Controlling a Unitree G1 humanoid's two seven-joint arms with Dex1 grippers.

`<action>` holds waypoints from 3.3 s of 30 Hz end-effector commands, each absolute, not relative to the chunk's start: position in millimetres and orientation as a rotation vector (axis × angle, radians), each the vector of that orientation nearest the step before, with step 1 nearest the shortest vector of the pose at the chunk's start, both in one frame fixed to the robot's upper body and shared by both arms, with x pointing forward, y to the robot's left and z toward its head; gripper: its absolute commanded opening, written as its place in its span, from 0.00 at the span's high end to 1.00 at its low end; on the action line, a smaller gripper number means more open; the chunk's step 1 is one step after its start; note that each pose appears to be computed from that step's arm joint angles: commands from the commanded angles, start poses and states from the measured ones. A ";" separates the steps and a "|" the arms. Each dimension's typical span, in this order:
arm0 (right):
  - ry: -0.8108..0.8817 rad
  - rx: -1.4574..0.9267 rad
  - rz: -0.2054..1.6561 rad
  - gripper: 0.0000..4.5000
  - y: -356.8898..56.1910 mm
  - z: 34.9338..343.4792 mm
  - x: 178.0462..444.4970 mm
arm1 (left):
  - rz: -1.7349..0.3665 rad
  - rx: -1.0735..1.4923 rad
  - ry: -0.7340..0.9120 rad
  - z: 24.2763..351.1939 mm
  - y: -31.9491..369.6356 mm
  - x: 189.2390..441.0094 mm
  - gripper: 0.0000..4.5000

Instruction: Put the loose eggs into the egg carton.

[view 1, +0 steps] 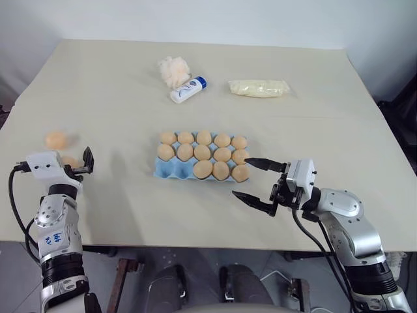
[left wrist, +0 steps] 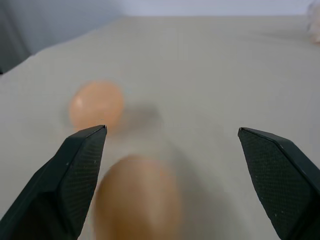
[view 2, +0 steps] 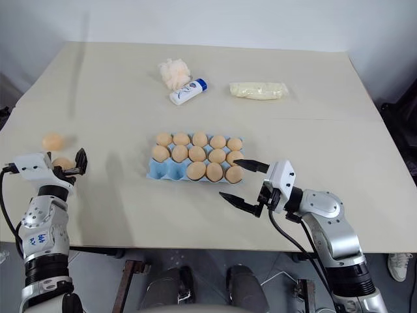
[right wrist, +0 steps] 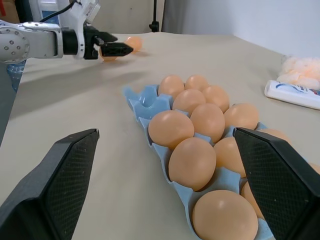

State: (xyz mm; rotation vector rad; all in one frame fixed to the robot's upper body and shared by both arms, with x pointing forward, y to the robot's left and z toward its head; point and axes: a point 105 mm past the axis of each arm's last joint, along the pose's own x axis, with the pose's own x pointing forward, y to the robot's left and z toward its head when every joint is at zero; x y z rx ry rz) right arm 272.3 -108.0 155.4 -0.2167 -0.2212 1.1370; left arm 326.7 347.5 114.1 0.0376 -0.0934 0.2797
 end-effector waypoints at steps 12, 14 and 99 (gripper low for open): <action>-0.273 -0.244 1.137 0.00 -107.5 166.5 271.6 | 0.281 0.027 -0.065 118.5 353.0 333.7 0.05; -0.274 -0.244 1.137 0.00 -107.2 166.7 271.8 | 0.286 0.033 -0.056 117.8 354.1 335.9 0.14; -0.318 -0.245 1.307 0.00 -82.1 180.7 263.3 | 0.400 -0.001 -0.147 172.8 397.5 350.0 0.00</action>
